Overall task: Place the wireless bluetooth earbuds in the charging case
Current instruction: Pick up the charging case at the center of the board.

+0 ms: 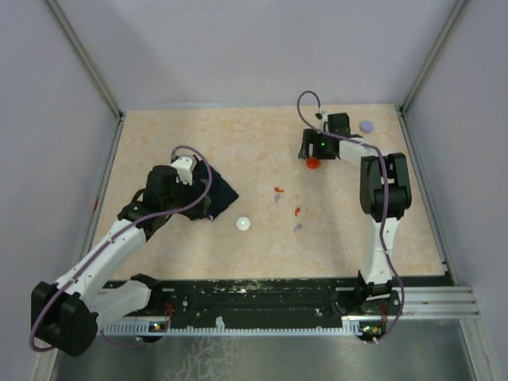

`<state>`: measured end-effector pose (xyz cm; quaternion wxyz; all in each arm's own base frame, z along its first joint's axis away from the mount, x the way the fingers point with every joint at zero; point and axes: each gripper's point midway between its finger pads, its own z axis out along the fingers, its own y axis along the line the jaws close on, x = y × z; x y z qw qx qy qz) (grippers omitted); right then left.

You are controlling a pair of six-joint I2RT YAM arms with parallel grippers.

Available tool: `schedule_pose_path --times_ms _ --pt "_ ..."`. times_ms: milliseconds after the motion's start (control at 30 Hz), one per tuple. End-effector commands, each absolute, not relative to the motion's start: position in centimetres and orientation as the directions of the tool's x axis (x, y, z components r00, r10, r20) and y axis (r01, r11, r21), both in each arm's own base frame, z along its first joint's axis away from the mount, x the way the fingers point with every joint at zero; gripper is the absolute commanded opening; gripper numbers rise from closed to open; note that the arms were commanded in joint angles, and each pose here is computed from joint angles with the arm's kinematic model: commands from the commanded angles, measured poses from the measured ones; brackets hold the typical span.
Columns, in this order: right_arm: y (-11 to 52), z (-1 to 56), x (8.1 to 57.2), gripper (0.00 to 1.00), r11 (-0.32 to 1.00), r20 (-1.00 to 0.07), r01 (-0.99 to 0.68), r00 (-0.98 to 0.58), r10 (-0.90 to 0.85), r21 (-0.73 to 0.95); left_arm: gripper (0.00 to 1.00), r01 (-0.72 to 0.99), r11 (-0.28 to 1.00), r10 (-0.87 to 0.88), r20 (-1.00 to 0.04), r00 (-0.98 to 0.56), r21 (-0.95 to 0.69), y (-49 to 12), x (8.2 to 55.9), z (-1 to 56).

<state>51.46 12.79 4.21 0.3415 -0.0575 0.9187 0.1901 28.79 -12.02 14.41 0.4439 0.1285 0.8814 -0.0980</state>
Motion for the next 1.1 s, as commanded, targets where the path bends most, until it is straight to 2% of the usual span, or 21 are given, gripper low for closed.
schedule_pose_path --times_ms 0,367,567,767,1067 --pt "12.0 6.0 49.9 0.75 0.929 -0.654 -0.229 -0.756 0.019 0.291 1.0 0.335 0.94 0.143 -0.821 -0.552 -0.061 -12.2 29.0 14.7" --pt "12.6 4.9 47.2 0.73 0.92 -0.625 -0.265 -0.78 -0.03 0.287 1.0 0.338 0.939 0.145 -0.82 -0.554 -0.063 -12.2 28.9 14.7" --pt "11.3 4.6 47.6 0.73 0.966 -0.638 -0.234 -0.762 -0.11 0.113 1.0 0.34 0.938 0.144 -0.821 -0.553 -0.065 -12.3 28.9 14.7" --pt "10.7 3.9 48.1 0.68 0.968 -0.598 -0.248 -0.772 -0.215 -0.028 1.0 0.34 0.938 0.143 -0.821 -0.553 -0.066 -12.3 28.9 14.7" --pt "11.5 3.4 48.1 0.62 0.939 -0.547 -0.333 -0.771 -0.325 -0.088 1.0 0.342 0.937 0.143 -0.818 -0.557 -0.069 -12.3 28.9 14.6"
